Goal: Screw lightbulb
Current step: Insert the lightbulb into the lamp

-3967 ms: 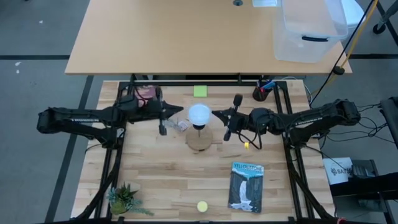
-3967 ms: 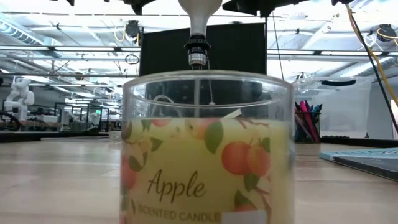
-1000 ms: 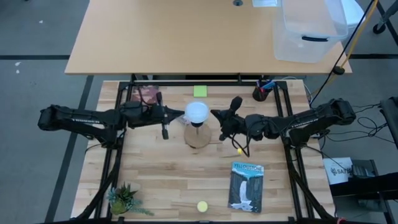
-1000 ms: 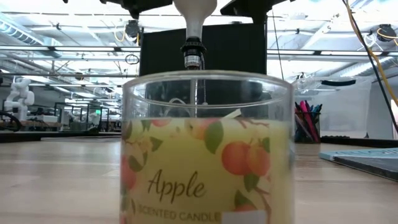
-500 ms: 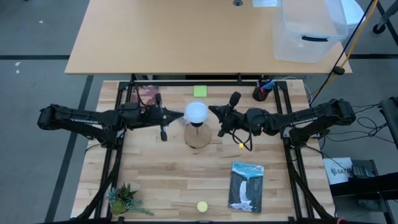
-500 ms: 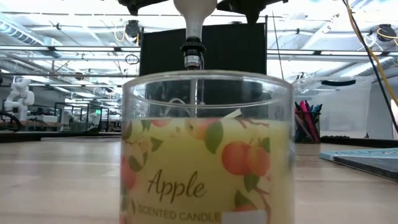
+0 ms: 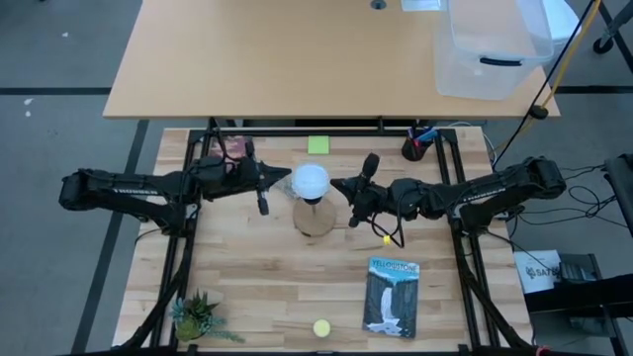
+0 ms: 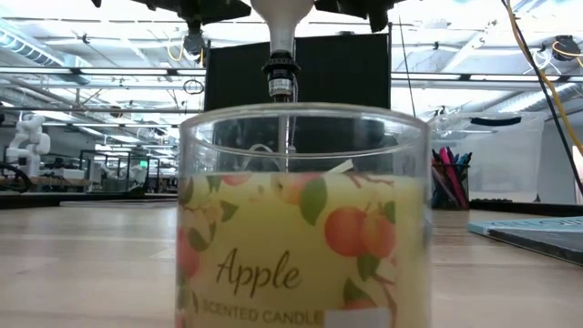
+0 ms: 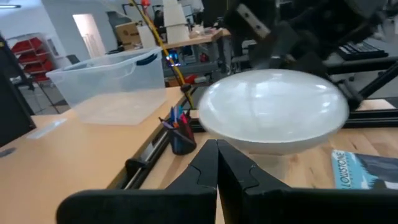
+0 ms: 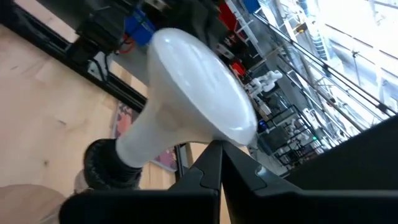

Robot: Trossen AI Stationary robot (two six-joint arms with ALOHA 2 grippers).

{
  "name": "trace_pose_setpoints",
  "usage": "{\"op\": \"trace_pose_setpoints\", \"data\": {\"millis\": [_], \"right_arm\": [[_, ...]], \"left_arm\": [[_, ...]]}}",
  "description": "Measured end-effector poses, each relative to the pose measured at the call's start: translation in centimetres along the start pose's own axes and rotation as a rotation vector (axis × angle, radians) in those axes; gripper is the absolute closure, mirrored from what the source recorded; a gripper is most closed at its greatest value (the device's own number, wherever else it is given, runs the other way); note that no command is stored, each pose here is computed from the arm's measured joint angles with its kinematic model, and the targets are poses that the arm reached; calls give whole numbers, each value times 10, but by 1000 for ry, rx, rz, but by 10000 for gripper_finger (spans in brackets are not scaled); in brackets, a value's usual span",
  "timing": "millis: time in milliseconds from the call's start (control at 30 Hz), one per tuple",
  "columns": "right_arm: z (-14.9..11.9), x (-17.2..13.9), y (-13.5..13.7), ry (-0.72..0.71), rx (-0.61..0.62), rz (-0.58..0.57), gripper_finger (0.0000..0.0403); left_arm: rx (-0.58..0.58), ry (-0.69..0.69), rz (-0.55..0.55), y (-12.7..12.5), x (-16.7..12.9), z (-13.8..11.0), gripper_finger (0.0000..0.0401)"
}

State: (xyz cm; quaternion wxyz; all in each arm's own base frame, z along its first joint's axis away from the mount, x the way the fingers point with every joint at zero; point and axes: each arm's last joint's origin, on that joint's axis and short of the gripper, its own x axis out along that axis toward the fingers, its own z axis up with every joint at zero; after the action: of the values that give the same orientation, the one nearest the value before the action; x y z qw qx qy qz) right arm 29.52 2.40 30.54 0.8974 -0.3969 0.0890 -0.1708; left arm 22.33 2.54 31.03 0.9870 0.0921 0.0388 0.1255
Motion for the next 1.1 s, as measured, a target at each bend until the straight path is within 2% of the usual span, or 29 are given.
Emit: {"op": "trace_pose_setpoints", "data": {"millis": [200, 333, 533, 733, 867, 1100], "right_arm": [[7, -7, 12, -11, -12, 65, 403], [13, -16, 25, -11, 38, 133, 403], [23, -29, 40, -19, 130, 204, 403], [23, -33, 39, 65, 163, 93, 403], [16, -40, 37, 65, 203, 68, 403], [-8, -57, 38, 23, 299, -6, 403]], "left_arm": [[-19, 13, 25, 5, 1, -2, 401], [-14, 13, 19, 5, -3, 0, 401], [16, -17, -17, 2, -26, 11, 401], [41, -54, -49, -1, -48, 20, 401], [48, -56, -25, 0, -56, 22, 401], [9, -32, -30, -6, -52, -3, 401]]}}
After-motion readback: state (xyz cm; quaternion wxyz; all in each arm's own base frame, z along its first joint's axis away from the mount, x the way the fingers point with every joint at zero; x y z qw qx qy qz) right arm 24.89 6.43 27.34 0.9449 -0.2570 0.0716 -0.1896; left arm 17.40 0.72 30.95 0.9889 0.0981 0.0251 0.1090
